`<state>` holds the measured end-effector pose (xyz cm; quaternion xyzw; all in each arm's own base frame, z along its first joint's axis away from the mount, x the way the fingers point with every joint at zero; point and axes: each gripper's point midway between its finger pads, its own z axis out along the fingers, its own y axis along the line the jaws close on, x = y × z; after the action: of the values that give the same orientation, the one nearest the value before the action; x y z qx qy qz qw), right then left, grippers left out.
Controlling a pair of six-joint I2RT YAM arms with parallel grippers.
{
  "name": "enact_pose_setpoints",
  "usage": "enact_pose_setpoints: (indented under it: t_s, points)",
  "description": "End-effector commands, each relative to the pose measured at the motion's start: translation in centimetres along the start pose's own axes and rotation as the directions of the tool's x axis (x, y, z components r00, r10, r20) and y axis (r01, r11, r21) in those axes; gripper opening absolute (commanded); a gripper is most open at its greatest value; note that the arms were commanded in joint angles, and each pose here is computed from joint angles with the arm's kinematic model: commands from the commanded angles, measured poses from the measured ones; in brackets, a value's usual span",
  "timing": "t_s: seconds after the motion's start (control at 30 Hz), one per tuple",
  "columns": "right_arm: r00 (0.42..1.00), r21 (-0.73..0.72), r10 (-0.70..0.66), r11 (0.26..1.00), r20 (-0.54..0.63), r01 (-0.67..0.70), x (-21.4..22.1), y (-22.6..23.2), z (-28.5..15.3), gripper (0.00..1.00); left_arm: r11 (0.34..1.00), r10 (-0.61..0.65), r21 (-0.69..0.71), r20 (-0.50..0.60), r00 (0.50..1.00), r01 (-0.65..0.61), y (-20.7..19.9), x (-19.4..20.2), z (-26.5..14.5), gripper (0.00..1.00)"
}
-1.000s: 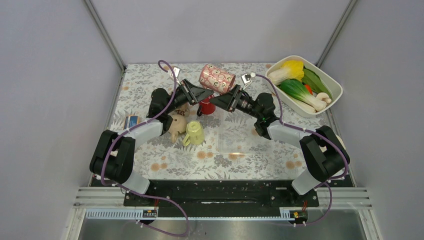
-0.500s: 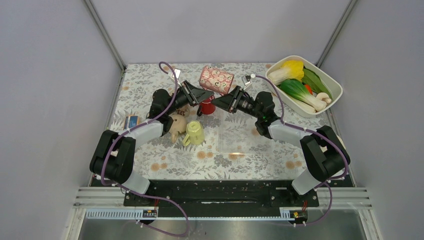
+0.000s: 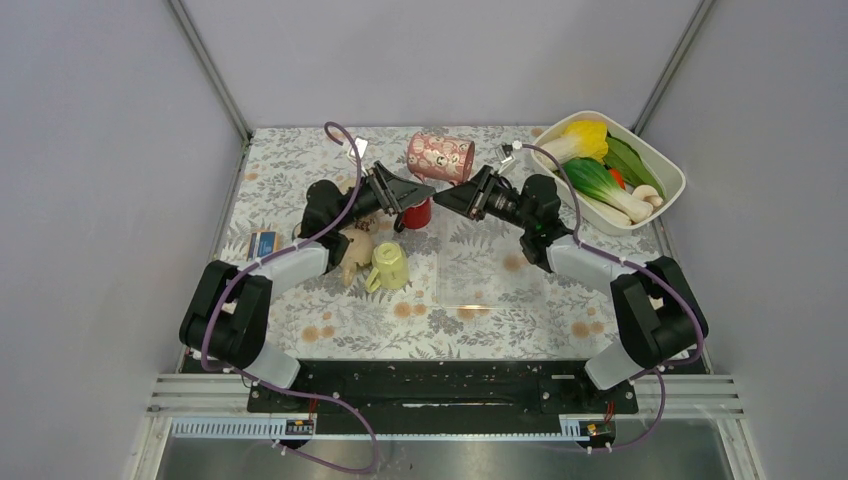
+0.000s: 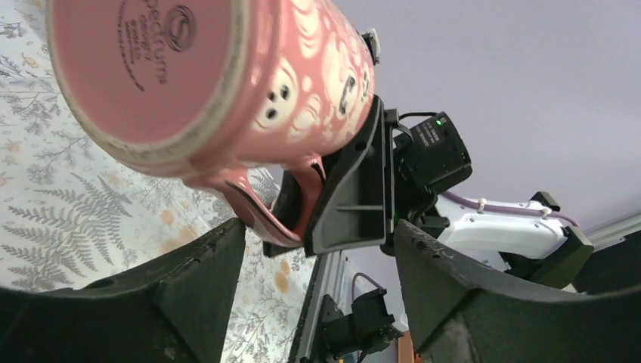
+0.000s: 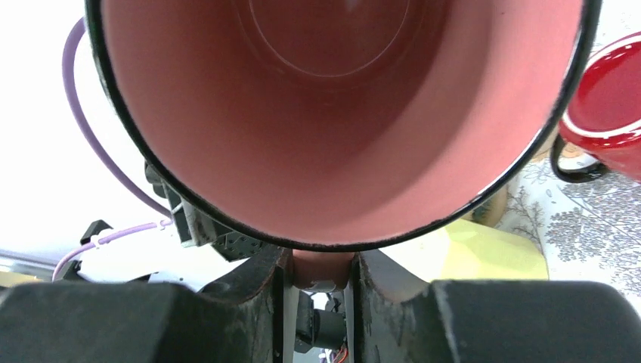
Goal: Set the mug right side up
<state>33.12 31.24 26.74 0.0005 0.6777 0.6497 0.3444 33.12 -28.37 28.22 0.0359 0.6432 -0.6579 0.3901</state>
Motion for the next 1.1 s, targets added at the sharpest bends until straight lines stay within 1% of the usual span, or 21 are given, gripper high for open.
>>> enact_pose_setpoints:
  t_s: [0.0, 0.13, 0.17, 0.37, 0.5, 0.67, 0.87, 0.93, 1.07]
  points:
    - [0.978, -0.114, -0.166, 0.977, 0.128, 0.180, -4.3, 5.5, -0.7, 0.00, 0.978, 0.144, 0.149, 0.024, 0.989, -0.146, -4.6, -0.8, -0.3, 0.78]
    - [0.976, -0.095, -0.168, 0.979, 0.140, 0.182, -4.9, 5.1, -1.1, 0.00, 0.980, 0.139, 0.139, 0.020, 0.990, -0.141, -4.4, -0.9, -0.3, 0.96]
    - [0.975, -0.089, -0.168, 0.979, 0.146, 0.182, -5.2, 4.9, -1.3, 0.00, 0.981, 0.139, 0.131, 0.017, 0.990, -0.140, -4.2, -0.9, -0.2, 0.99]
    - [0.962, -0.028, -0.211, 0.975, 0.172, 0.219, -7.4, 3.7, -2.8, 0.00, 0.987, 0.161, 0.027, 0.005, 0.987, -0.161, -2.0, -2.4, -0.7, 0.99]
    - [0.953, 0.046, -0.247, 0.969, 0.176, 0.242, -8.7, 1.7, -3.8, 0.00, 0.977, 0.212, -0.027, 0.020, 0.977, -0.212, -1.0, -4.3, -1.6, 0.99]
    - [0.940, 0.128, -0.302, 0.950, 0.157, 0.284, -9.3, -0.5, -5.1, 0.00, 0.947, 0.304, -0.099, -0.015, 0.952, -0.304, 0.0, -6.3, -3.1, 0.99]
    - [0.930, 0.226, -0.356, 0.917, 0.092, 0.328, -9.1, -2.4, -6.6, 0.00, 0.884, 0.407, -0.230, -0.050, 0.912, -0.407, 1.3, -9.2, -6.7, 0.99]
    - [0.927, 0.270, -0.370, 0.900, 0.063, 0.342, -9.0, -3.1, -7.2, 0.00, 0.860, 0.425, -0.283, -0.067, 0.903, -0.426, 1.8, -10.1, -8.4, 0.99]
    - [0.897, 0.354, -0.441, 0.841, 0.011, 0.409, -9.4, -3.9, -8.3, 0.00, 0.816, 0.426, -0.387, -0.099, 0.899, -0.429, 2.5, -11.4, -12.8, 0.99]
